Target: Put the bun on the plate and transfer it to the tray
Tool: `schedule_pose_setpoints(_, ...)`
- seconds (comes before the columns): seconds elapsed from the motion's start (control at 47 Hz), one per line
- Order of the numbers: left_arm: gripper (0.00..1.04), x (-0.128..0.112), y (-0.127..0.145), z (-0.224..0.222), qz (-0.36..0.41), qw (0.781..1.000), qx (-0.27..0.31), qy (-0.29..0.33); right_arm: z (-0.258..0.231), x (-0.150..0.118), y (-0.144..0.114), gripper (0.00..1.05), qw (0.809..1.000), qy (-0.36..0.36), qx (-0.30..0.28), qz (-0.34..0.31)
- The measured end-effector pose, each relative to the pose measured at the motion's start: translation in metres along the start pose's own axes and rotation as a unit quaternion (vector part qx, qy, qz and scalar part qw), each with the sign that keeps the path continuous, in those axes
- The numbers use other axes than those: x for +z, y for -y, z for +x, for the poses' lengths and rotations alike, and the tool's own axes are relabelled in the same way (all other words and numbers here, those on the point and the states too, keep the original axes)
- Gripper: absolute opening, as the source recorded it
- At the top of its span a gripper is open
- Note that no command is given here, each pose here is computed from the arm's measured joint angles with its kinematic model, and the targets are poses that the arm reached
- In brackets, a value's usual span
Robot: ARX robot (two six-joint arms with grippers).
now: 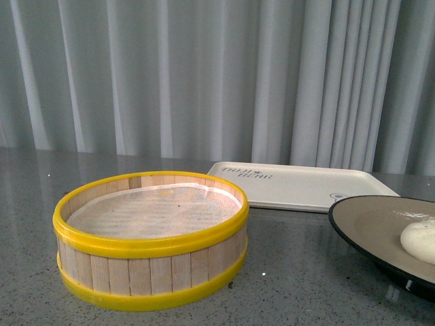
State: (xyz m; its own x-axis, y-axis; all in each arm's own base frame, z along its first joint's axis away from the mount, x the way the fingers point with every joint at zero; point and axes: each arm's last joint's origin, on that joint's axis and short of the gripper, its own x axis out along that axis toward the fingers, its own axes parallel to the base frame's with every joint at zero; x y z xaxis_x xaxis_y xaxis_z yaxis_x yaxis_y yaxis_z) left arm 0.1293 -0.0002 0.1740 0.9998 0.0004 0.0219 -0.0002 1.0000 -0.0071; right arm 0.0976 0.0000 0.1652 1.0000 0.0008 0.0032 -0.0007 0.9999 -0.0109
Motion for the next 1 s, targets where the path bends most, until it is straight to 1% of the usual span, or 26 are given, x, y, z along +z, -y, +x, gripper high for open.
schedule_pose_setpoints(0.809,0.04,0.002,0.0,-0.023,0.0,1.0,0.0,0.004,0.0,0.0,0.0,0.96,1.0,0.0,0.0,0.0)
schedule_pose_setpoints(0.873,0.04,-0.003,0.0,-0.03,0.0,1.0,-0.001,-0.014,0.0,0.0,0.0,0.96,1.0,0.0,0.0,0.0)
schedule_pose_setpoints(0.937,0.04,-0.001,0.0,-0.033,0.0,1.0,-0.001,0.003,0.0,0.0,0.0,0.96,1.0,0.0,0.0,0.0)
schedule_pose_setpoints(1.001,0.04,-0.001,0.0,-0.033,0.0,1.0,-0.001,0.002,0.0,0.0,0.0,0.96,1.0,0.0,0.0,0.0)
